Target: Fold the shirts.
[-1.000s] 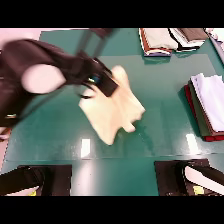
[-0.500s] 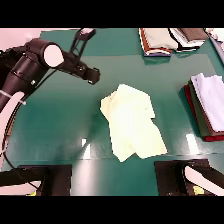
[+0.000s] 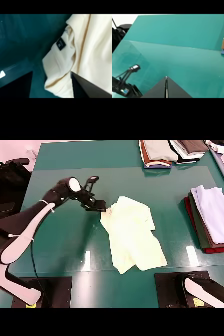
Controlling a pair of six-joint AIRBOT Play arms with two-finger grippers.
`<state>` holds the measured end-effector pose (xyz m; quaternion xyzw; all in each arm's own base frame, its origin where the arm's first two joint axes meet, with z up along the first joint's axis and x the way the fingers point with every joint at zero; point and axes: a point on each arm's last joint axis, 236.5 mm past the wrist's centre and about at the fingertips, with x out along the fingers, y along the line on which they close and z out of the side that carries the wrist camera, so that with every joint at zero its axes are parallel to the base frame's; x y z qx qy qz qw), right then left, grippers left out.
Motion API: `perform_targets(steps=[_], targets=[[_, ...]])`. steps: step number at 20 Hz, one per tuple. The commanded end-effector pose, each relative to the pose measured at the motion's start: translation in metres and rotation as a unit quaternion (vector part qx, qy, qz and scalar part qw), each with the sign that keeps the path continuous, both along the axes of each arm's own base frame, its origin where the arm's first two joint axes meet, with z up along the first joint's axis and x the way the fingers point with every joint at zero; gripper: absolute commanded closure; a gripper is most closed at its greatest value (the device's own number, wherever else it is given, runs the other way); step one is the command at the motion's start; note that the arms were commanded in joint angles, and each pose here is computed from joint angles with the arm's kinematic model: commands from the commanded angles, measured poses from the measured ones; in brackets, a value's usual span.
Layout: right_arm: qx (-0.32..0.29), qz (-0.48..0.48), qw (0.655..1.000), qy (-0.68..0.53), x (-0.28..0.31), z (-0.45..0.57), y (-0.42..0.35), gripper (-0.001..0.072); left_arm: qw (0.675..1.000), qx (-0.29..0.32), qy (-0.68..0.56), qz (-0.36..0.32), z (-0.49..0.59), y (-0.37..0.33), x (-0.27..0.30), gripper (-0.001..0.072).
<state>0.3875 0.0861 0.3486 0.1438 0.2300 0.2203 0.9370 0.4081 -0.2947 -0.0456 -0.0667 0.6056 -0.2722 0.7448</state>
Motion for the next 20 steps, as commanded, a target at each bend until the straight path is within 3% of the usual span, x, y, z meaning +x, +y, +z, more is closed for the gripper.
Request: perform_targets(steps=[1,2,3,4,5,9,15,16,17,18,20], targets=[[0.0,0.001,1.0,0.005,0.0,-0.004,0.0,0.0693,1.0,-0.017,-0.003,-0.001,-0.017,-0.025,-0.001,0.0157],[0.0,0.001,1.0,0.006,0.0,-0.004,0.0,0.0693,1.0,-0.019,-0.009,0.002,-0.016,-0.025,0.002,0.024],[-0.001,0.002,1.0,0.007,0.0,-0.005,0.0,0.0693,1.0,-0.02,-0.013,0.004,-0.012,-0.024,0.007,0.0414],[-0.001,0.003,1.0,0.009,-0.001,-0.006,0.001,0.0693,1.0,-0.02,-0.016,0.008,-0.007,-0.018,0.013,0.0655],[-0.003,0.006,1.0,0.015,-0.003,-0.008,0.001,0.0693,1.0,-0.019,-0.019,0.009,0.003,-0.01,0.02,0.0684],[-0.025,0.057,0.991,0.116,-0.022,-0.057,0.011,0.0693,0.99,-0.013,-0.121,0.065,0.092,0.062,0.073,0.0684],[0.009,0.068,0.949,0.309,-0.038,-0.214,0.013,0.0692,0.97,0.087,-0.183,0.135,0.156,0.198,0.077,0.0684],[0.02,0.058,0.939,0.338,-0.044,-0.246,0.014,0.065,0.971,0.091,-0.174,0.137,0.155,0.205,0.074,0.0683],[0.03,0.046,0.929,0.367,-0.05,-0.281,0.015,0.0408,0.972,0.095,-0.168,0.135,0.153,0.209,0.071,0.0683],[0.037,0.037,0.917,0.395,-0.058,-0.315,0.019,0.0244,0.972,0.101,-0.166,0.13,0.151,0.212,0.07,0.0683],[0.037,0.033,0.895,0.444,-0.074,-0.37,0.033,0.024,0.973,0.098,-0.166,0.13,0.151,0.211,0.07,0.0684]])
